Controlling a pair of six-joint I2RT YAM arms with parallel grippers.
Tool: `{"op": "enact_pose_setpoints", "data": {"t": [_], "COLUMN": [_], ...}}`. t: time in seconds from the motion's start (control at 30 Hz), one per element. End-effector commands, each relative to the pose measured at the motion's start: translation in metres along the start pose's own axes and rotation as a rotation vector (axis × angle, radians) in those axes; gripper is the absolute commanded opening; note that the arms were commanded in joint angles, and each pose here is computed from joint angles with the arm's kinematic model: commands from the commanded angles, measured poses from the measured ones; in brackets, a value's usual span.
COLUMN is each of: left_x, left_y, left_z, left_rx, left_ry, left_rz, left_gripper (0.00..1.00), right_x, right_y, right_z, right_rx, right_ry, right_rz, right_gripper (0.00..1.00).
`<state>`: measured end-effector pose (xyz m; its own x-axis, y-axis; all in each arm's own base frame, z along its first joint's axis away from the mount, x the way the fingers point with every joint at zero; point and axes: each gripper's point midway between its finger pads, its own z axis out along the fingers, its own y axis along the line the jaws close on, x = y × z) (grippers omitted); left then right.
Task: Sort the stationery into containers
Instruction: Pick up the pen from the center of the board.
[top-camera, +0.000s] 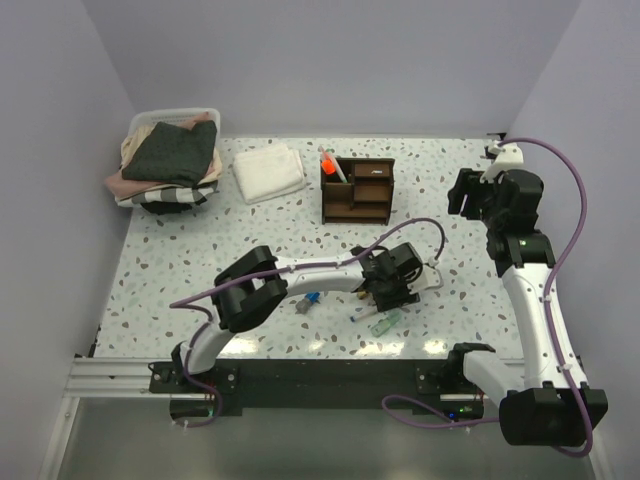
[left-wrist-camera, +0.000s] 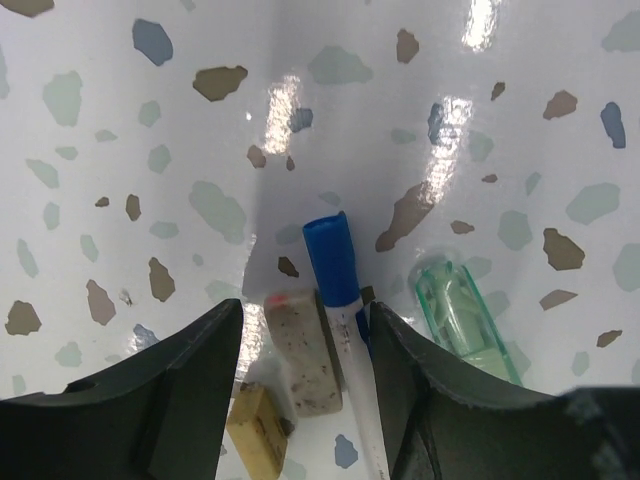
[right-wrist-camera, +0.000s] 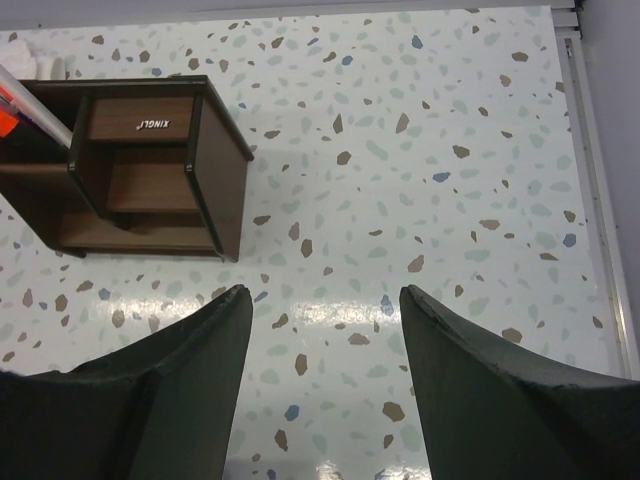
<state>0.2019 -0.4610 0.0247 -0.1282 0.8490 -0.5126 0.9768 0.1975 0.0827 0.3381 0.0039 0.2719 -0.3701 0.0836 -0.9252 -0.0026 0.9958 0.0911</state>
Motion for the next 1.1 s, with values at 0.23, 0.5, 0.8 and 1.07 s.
{"op": "enact_pose_setpoints", "data": {"t": [0.23, 0.5, 0.8, 1.07], "left_x": [-0.023, -0.018, -0.001, -0.107], "left_y": [0.001, -0.011, -0.019, 0.077], "left_z": [0.004, 0.027, 0.015, -0.100], "left_rx": [0.010, 0.075, 0.149, 0.118], "left_ry": [-0.052, -0.034, 0.009, -0.278], "left_rz": [0.017, 0.012, 0.024, -0.024], "left_gripper": [0.59, 0.51, 0.00, 0.00], "right_x": [-0.013, -0.028, -0.060, -0.081], "right_y": [-0.004, -0.009, -0.012, -0.015], "right_z": [-0.005, -0.016, -0.030, -0.033], "right_rx": [0.021, 0.057, 0.081, 0.101], "right_ry": [-0.048, -0.111, -0.184, -0.216], "right_rz": [0.005, 0.011, -0.017, -0.048], "right_gripper": [0.64, 0.64, 0.64, 0.64]}}
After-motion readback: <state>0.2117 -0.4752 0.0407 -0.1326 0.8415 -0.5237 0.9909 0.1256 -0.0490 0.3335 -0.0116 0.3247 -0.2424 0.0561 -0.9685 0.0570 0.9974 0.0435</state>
